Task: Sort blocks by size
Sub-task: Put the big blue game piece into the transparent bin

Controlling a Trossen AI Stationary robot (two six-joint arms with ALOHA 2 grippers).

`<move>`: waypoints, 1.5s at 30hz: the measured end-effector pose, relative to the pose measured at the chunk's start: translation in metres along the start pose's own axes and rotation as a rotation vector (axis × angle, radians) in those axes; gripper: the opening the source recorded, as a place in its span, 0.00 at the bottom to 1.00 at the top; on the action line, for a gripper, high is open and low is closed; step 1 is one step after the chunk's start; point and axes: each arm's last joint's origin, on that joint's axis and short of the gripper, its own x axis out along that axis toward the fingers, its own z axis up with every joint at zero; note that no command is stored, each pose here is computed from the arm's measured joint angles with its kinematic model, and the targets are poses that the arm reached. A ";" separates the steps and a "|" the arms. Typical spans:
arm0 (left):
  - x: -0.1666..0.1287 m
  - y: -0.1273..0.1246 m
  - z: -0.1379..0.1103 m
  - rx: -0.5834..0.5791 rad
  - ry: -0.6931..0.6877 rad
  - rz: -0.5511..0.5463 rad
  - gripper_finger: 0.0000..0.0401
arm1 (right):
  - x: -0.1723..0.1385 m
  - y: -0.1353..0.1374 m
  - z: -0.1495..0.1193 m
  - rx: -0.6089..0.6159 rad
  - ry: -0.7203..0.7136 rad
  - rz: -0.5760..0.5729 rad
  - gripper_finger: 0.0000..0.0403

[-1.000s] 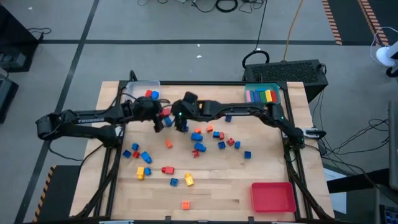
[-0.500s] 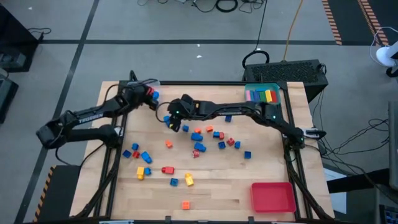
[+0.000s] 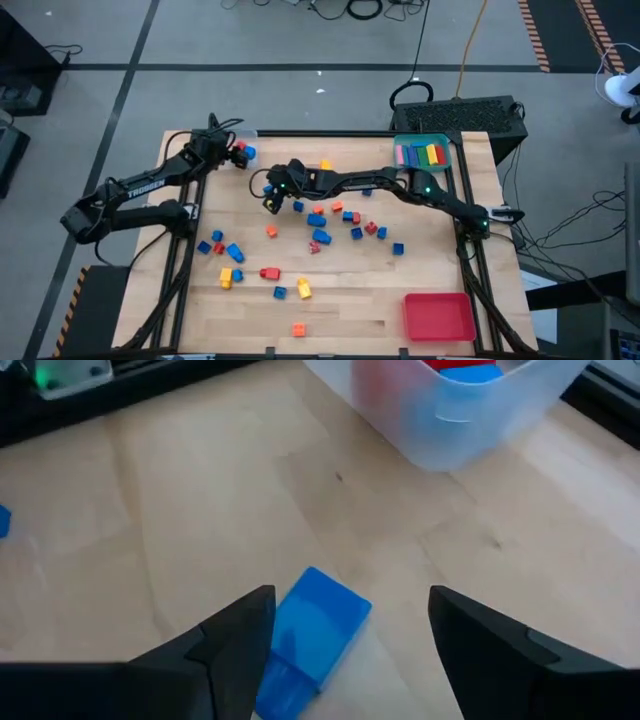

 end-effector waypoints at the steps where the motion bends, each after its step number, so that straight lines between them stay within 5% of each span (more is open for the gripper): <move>1: 0.000 0.000 0.000 0.000 0.000 0.000 0.65 | 0.000 0.000 0.000 0.001 -0.001 0.001 0.62; 26: 0.000 -0.004 0.002 0.022 -0.008 -0.118 0.69 | 0.014 0.011 -0.022 0.069 0.019 -0.017 0.61; 45: -0.002 -0.009 0.001 0.099 0.000 -0.192 0.70 | 0.024 0.006 -0.034 -0.068 0.058 -0.021 0.27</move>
